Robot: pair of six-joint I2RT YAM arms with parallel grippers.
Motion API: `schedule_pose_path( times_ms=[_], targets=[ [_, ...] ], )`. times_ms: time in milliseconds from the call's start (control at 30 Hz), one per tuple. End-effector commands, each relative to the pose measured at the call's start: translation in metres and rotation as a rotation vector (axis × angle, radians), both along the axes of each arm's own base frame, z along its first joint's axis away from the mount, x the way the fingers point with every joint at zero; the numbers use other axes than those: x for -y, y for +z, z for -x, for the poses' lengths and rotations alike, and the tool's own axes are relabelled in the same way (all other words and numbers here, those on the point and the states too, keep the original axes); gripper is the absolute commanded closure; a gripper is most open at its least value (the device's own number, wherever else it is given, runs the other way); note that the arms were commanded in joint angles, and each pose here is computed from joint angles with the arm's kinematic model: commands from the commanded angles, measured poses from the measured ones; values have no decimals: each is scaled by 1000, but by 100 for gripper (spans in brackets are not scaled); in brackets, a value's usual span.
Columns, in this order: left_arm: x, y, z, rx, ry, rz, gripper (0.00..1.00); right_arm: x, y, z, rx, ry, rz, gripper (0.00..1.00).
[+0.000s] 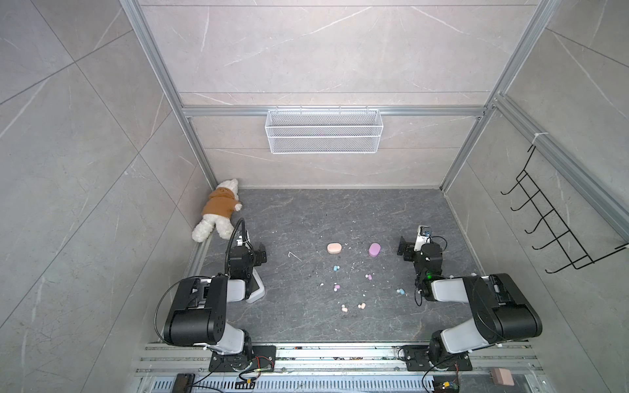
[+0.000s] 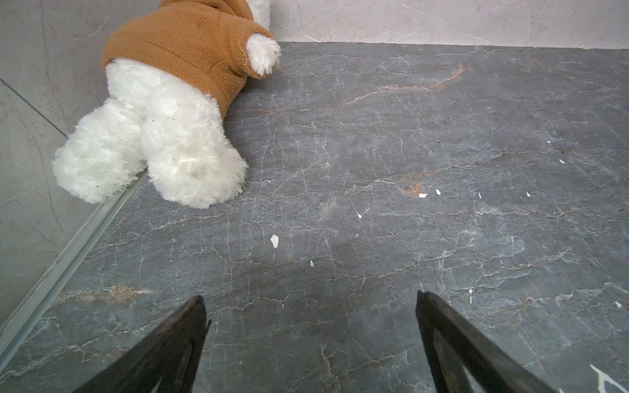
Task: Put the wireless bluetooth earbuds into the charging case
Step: 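Move the right gripper down over the teal case while the left gripper advances, then close the right gripper on the teal charging case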
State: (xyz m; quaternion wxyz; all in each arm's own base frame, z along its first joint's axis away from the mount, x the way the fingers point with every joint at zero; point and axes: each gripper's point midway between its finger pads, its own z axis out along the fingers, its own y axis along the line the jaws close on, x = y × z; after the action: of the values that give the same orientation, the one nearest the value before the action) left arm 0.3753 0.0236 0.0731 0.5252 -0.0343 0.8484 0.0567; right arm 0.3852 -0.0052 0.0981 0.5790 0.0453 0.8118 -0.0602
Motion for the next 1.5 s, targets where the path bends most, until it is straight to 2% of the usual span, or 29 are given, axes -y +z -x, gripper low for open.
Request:
schedule_pose_path(
  times_ms=[0, 67, 200, 300, 367, 467, 633, 767, 933, 1000, 1167, 1333, 1467],
  targets=[
    [1, 40, -8, -15, 22, -1, 2, 5, 29, -3, -30, -43, -18, 0],
    [8, 53, -8, -66, 26, -11, 0, 14, 38, -1, -97, -122, -57, 0],
    [33, 73, -8, -140, -22, -44, 0, 13, 24, 10, -412, -229, -169, 0],
    [49, 80, -8, -160, -64, 38, 0, -2, 1, 26, -679, -253, -261, 0],
    [61, 82, -8, -161, -104, 84, 0, -5, -1, 33, -792, -268, -274, 0],
    [76, 84, -8, -163, -160, 132, 0, 0, 3, 41, -880, -298, -290, 0],
    [106, 87, -5, -180, -283, 236, 1, 17, -13, 44, -997, -329, -421, 6],
    [135, 86, 1, -232, -409, 298, 1, 21, -21, 44, -1042, -316, -457, 8],
    [174, 85, 16, -312, -549, 480, 2, 23, -30, 40, -1057, -344, -503, 9],
    [184, 83, 20, -329, -572, 511, 2, 21, -31, 35, -1037, -348, -525, 10],
    [203, 80, 30, -374, -634, 539, 2, 21, -35, 23, -1020, -371, -554, 11],
    [205, 80, 28, -380, -588, 539, 2, 26, -43, 21, -1012, -417, -559, 12],
    [212, 79, 35, -372, -644, 549, 3, 25, -50, 19, -1015, -431, -575, 13]
  ],
)
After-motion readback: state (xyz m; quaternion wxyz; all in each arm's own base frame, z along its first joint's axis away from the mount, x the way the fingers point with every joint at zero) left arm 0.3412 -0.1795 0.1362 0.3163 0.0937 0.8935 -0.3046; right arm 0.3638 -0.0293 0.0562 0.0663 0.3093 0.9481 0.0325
